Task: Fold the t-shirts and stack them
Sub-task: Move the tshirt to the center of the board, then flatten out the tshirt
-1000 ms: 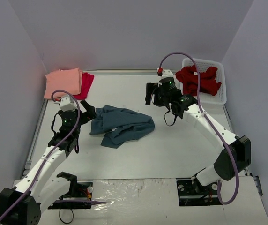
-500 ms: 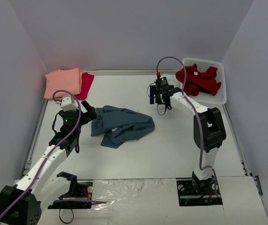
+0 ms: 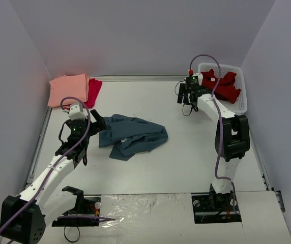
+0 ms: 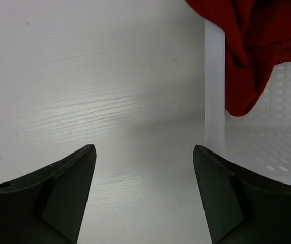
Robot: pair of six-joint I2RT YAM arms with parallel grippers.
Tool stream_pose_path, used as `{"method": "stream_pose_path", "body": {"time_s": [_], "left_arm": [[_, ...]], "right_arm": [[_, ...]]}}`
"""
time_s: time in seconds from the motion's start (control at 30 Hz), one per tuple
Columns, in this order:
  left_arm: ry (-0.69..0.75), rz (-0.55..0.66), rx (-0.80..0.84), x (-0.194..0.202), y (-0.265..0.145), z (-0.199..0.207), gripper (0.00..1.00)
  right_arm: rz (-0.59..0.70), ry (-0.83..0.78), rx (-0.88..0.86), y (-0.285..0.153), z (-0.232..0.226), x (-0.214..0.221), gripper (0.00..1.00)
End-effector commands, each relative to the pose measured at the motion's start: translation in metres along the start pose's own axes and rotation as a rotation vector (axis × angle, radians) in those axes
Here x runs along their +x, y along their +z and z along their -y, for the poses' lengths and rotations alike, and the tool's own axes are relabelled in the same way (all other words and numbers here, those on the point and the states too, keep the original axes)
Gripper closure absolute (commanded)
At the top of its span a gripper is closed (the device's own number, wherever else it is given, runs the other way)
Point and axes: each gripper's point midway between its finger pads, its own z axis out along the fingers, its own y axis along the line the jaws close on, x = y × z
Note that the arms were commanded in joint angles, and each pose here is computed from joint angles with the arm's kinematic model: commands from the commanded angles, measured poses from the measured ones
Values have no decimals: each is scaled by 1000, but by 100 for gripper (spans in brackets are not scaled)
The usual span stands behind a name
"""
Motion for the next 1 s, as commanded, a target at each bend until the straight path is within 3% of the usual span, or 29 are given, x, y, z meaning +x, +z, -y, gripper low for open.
{"method": "stream_pose_path", "body": {"time_s": [0.0, 0.73, 0.97], "left_arm": [[9, 25, 16, -6, 0, 4, 6], [28, 30, 35, -5, -7, 9, 6], [27, 29, 22, -4, -7, 7, 6]], "right_arm": [[-10, 16, 68, 4, 22, 2, 27], [-7, 35, 240, 1, 59, 6, 26], [15, -63, 43, -27, -8, 2, 26]]}}
